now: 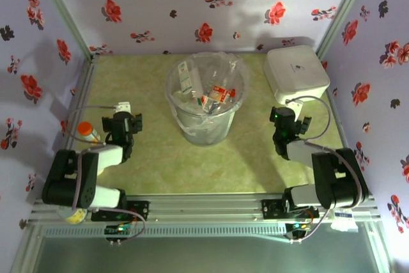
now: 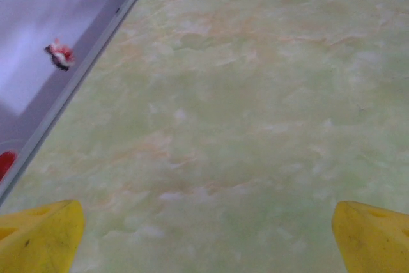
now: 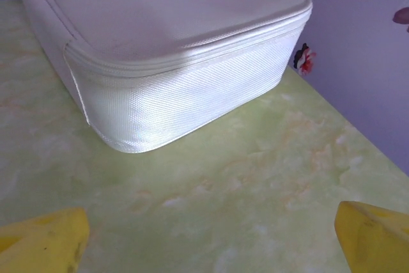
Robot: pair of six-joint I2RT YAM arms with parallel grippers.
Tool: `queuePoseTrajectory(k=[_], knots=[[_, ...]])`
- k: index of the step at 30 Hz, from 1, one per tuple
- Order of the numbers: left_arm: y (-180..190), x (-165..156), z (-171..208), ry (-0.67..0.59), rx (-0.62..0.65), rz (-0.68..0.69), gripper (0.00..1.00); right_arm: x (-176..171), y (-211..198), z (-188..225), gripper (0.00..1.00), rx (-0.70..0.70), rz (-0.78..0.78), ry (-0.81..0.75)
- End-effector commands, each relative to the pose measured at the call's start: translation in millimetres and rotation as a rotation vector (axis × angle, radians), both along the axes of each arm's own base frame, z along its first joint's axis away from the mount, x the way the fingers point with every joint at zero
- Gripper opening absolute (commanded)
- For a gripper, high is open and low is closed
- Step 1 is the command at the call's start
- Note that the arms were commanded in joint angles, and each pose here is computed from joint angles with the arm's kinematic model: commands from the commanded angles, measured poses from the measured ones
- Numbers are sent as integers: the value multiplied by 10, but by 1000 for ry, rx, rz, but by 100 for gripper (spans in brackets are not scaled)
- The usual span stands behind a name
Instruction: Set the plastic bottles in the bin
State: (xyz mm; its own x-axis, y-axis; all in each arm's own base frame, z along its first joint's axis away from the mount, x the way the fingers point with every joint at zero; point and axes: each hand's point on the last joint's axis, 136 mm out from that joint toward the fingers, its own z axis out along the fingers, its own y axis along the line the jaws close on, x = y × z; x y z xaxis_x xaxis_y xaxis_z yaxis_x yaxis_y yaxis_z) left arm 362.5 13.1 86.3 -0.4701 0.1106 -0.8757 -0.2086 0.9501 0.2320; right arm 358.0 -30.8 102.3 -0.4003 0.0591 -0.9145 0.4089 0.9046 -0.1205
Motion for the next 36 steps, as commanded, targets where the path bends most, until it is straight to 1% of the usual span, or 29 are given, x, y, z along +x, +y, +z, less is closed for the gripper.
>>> queuePoseTrajectory(k=[1,2,3,5,7,8,9,10,11,12,14,16,19,21,22,25,27,36], knots=[[-66,317,295,-148,10,-67,100,163,81,146,99,-8,57,-51],[15,314,283,-153,8,-30,100,168,88,157,99,-17,66,-59],[62,307,257,-142,-36,-28,100,176,89,180,99,-25,72,-74],[127,296,192,-166,-96,-23,100,181,99,182,99,-35,93,-93],[188,308,124,-172,-113,-18,100,195,85,113,99,-34,103,-129],[171,305,101,-138,-122,-32,100,218,60,115,100,-38,96,-164],[174,327,121,-162,-126,-36,100,215,62,68,100,-35,100,-141],[170,318,101,-149,-126,-38,100,205,62,52,100,-11,104,-111],[174,322,114,-152,-127,-37,100,203,53,49,100,16,114,-116],[175,324,116,-158,-127,-37,100,200,-3,-4,99,61,117,-138],[171,325,117,-157,-128,-39,100,226,-123,-44,100,86,96,-220],[168,326,112,-154,-128,-41,100,179,-115,-107,100,112,91,-129],[167,326,112,-154,-129,-41,100,205,-164,-67,100,90,71,-195],[167,324,108,-152,-128,-41,100,187,-170,-105,100,104,58,-134],[167,323,109,-153,-128,-41,100,235,-191,-115,100,100,43,-116],[167,326,116,-155,-128,-41,100,263,-51,-100,99,84,126,-123],[167,322,105,-152,-128,-41,100,341,33,-130,99,102,175,-94],[167,324,113,-154,-129,-41,100,345,26,-142,100,122,187,-90]])
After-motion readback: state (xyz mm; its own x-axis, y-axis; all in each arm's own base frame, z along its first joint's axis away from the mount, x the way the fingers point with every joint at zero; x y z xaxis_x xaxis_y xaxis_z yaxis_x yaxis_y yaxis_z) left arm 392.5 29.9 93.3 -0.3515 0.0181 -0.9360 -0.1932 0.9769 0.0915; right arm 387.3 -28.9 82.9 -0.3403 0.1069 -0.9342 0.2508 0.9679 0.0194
